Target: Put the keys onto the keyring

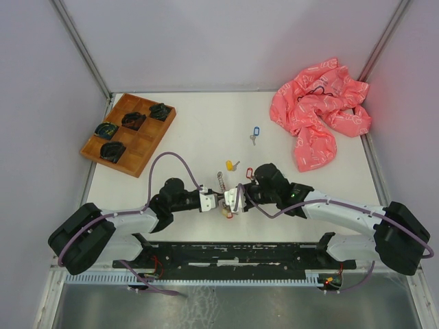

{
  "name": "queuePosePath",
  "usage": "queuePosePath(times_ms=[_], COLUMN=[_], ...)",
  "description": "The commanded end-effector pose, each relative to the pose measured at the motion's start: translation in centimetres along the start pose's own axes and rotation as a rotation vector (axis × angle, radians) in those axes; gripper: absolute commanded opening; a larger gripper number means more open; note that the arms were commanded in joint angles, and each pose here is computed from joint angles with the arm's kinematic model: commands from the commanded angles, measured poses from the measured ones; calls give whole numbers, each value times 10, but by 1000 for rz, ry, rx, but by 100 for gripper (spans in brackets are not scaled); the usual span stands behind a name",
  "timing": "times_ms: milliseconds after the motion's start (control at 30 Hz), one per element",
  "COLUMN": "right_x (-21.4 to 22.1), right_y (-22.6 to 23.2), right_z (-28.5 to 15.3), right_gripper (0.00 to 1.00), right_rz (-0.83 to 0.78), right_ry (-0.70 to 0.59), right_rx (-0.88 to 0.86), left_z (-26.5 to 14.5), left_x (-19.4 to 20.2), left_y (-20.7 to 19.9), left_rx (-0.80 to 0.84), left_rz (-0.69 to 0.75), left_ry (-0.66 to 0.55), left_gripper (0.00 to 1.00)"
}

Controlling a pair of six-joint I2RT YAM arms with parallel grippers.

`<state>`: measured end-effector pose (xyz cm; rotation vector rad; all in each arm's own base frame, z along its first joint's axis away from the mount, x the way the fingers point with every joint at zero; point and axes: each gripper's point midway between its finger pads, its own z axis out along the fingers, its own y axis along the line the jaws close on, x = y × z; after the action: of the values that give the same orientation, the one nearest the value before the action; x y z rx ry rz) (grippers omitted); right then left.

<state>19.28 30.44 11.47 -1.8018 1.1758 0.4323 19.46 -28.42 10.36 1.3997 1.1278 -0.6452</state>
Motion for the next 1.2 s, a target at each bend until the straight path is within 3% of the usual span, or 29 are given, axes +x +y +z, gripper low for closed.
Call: queuePosePath(times_ms=[0, 700, 1167], right_x=[-14, -11, -20], right_y=[-7, -11, -7], right_z=[3, -3, -1], right_gripper=[1, 1, 1], right_rz=[-29, -17, -13], right_ry=[-42, -10, -54], right_rx=[10, 49, 22], left_z=[4, 1, 2], left_x=[-28, -24, -23], left_y=[18, 18, 18], left_rx=[-40, -52, -50], left_rz=[73, 70, 71], left_ry=[-91, -77, -73], left_gripper=[3, 3, 3])
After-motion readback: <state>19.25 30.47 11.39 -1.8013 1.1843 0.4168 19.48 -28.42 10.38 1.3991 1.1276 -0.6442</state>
